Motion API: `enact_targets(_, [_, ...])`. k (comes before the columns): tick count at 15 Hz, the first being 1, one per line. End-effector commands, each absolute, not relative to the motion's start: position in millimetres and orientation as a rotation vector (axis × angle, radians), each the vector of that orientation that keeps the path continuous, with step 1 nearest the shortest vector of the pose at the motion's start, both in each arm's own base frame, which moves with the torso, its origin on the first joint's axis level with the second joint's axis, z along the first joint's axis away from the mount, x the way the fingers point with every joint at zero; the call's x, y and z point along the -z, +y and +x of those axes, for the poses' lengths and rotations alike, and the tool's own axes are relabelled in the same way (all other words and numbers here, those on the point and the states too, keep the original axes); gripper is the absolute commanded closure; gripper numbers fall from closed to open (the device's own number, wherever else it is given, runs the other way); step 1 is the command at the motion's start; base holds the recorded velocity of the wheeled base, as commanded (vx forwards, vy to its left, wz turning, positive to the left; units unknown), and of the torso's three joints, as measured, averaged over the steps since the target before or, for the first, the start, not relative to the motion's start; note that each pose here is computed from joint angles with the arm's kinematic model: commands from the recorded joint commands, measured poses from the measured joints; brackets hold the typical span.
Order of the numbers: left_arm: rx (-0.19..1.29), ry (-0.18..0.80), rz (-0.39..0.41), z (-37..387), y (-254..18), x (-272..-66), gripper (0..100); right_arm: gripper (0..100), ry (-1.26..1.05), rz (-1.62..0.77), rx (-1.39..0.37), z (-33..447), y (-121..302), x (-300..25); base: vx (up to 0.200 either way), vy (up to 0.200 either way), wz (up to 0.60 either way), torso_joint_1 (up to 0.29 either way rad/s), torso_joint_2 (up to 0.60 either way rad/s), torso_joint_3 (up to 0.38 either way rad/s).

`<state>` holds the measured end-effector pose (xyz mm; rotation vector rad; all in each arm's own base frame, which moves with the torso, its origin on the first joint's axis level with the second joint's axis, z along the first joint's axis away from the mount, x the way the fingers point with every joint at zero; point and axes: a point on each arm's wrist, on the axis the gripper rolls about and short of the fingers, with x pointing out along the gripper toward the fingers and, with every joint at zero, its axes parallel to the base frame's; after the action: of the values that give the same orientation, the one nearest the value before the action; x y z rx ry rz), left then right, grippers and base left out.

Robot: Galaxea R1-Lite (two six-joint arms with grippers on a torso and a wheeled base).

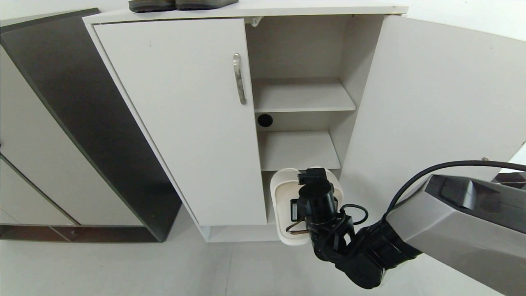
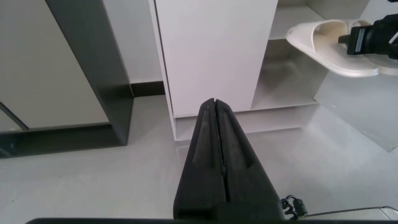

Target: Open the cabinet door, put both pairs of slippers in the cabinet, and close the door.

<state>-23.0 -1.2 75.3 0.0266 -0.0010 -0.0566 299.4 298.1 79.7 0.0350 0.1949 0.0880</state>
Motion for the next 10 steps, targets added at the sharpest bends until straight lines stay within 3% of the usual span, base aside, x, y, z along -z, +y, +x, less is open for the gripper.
enact_targets(1, [0.057,0.001,0.026,-22.8,-1.2,-75.3,100,100,0.161,0.013,-0.094,296.5,294.8,-77.7,0.000,0.000,0.00,0.000,0.00,0.000])
enact_targets(5, [0.057,0.001,0.026,-22.8,-1.2,-75.3,100,100,0.029,-0.014,-0.081,301.8,298.0,-62.5,0.000,0.000,0.00,0.000,0.00,0.000])
enact_targets(10, [0.057,0.001,0.026,-22.8,-1.2,-75.3,100,100,0.047,-0.026,-0.072,306.7,296.5,-47.7,0.000,0.000,0.00,0.000,0.00,0.000])
